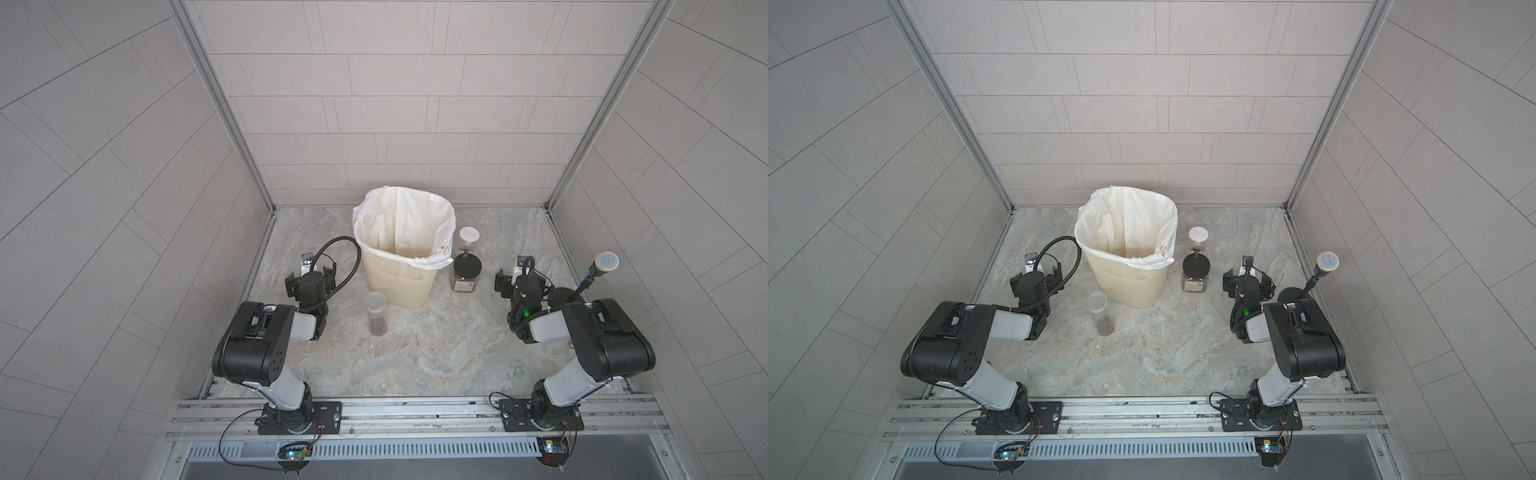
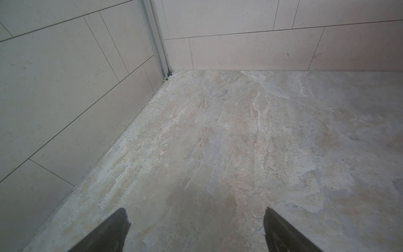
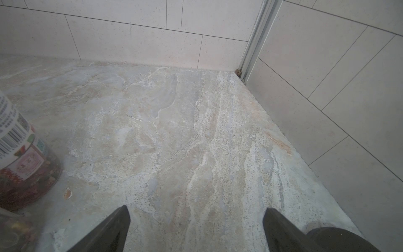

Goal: Empty the moldy dried flower tea in the jars
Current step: Pick up the jar from the center of the board.

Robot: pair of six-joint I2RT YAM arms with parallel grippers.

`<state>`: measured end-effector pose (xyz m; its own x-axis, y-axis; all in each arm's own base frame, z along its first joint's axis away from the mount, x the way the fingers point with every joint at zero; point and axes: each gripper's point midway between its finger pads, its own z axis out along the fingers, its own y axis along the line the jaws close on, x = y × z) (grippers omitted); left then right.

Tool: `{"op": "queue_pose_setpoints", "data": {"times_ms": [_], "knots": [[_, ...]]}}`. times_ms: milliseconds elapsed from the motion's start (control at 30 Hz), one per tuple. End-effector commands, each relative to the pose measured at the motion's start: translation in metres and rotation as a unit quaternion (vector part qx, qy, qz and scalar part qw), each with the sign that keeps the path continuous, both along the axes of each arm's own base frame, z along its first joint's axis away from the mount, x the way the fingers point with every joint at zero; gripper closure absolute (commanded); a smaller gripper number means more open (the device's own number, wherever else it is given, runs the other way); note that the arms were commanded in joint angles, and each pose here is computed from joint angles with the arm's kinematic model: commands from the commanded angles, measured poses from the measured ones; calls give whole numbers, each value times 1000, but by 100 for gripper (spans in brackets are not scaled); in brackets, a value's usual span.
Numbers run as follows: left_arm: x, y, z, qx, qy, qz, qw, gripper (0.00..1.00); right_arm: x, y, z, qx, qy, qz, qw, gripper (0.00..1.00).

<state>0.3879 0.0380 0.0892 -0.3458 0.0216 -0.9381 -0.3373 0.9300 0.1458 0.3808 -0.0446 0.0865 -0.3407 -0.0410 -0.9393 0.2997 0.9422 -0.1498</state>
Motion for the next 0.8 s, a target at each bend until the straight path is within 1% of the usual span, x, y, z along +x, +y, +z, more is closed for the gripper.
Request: {"op": "queue_pose_setpoints", "data": {"times_ms": [0,100,167,200,267,333,400,467,567,600,633,700,767], "knots": [[-9,13,17,-6,-28,35,999,0,-2,-4,23,7,-22,-4,1000,0],[-14,10,36,-6,-40,22,999,0,-4,1,41,6,-22,12,1000,0],[-19,13,50,-17,-31,34,999,0,-6,6,54,7,-28,29,999,0],[-21,12,59,-22,-33,33,999,0,-8,6,60,16,-33,27,999,0],[-24,8,80,-30,-55,22,998,0,-10,8,74,40,-44,26,998,1],[-27,7,98,-42,-53,21,997,0,-11,17,82,73,-21,40,996,1],[-30,4,109,-55,-34,16,998,0,-9,29,87,98,11,66,993,2],[-34,1,114,-76,-15,12,997,0,-12,38,92,127,24,78,989,2],[-41,-13,117,-127,6,-11,992,0,-21,51,95,180,40,94,978,2],[-43,-21,117,-149,10,-27,988,0,-27,57,91,196,54,103,974,2],[-45,-28,116,-172,17,-38,984,0,-28,64,101,211,52,117,969,2],[-52,-39,109,-214,34,-49,975,0,-39,78,100,235,73,142,959,2],[-61,-46,99,-243,61,-51,967,1,-52,91,97,251,94,166,949,2]]}}
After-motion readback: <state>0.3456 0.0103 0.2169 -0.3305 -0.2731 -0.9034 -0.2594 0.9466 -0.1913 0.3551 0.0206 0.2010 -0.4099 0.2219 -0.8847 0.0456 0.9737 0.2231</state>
